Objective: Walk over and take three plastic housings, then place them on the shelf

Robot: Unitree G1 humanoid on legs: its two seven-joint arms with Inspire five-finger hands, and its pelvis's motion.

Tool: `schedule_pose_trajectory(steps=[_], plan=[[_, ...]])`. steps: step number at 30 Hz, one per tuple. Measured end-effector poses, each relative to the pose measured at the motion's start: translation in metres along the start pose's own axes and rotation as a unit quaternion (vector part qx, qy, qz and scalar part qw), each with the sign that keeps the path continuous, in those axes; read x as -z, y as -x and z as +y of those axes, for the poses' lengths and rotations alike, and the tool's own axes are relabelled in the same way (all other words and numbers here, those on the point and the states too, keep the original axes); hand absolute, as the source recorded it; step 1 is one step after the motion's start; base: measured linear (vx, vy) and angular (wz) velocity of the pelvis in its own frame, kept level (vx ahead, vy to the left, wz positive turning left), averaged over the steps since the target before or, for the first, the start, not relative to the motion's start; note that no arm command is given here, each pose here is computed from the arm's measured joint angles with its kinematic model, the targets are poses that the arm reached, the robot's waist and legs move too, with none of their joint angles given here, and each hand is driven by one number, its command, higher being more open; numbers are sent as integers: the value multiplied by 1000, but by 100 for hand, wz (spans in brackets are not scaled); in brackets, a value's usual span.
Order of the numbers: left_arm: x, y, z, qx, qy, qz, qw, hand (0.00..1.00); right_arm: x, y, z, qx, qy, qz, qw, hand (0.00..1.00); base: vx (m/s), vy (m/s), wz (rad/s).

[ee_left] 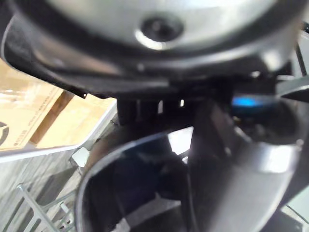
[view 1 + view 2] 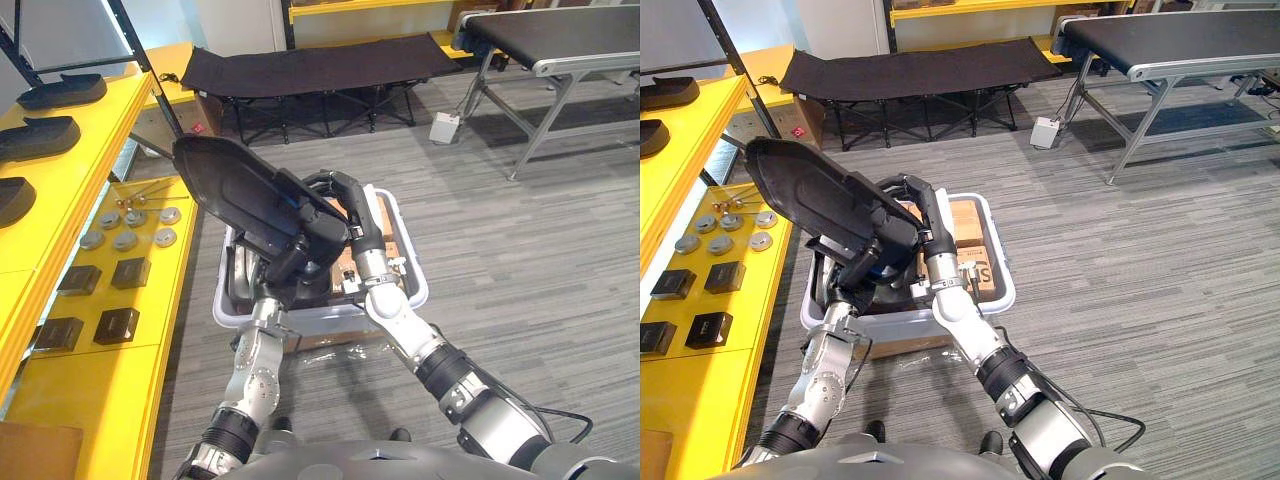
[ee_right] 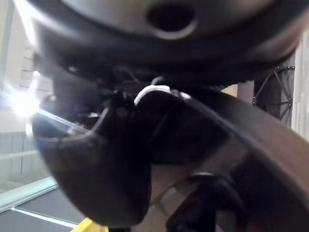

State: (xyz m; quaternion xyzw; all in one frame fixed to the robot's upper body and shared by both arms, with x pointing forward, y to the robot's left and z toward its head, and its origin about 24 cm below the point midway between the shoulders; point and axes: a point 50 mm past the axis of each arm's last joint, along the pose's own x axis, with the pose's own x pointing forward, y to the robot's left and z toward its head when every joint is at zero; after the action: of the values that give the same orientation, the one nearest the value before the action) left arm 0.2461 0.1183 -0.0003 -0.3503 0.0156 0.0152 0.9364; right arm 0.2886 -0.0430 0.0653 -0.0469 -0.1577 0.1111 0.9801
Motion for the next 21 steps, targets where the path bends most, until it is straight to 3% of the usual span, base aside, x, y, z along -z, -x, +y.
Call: schedule_pose_trajectory(steps=[4, 11, 18, 21], plan=[[-17, -3, 6, -84, -47, -54, 994, 0, 9, 15, 10, -16, -18, 25, 999, 100, 0, 0, 0], [-53, 14, 37, -208, -190, -143, 949, 0, 19, 28, 21, -81, -52, 66, 993, 100, 0, 0, 0], [-69, 29, 47, -251, -366, -172, 879, 0, 16, 36, 38, -129, -59, 74, 987, 100, -4, 3, 6], [-67, 36, 53, -265, -404, -163, 860, 0, 18, 42, 39, -137, -75, 84, 984, 100, 0, 0, 0]])
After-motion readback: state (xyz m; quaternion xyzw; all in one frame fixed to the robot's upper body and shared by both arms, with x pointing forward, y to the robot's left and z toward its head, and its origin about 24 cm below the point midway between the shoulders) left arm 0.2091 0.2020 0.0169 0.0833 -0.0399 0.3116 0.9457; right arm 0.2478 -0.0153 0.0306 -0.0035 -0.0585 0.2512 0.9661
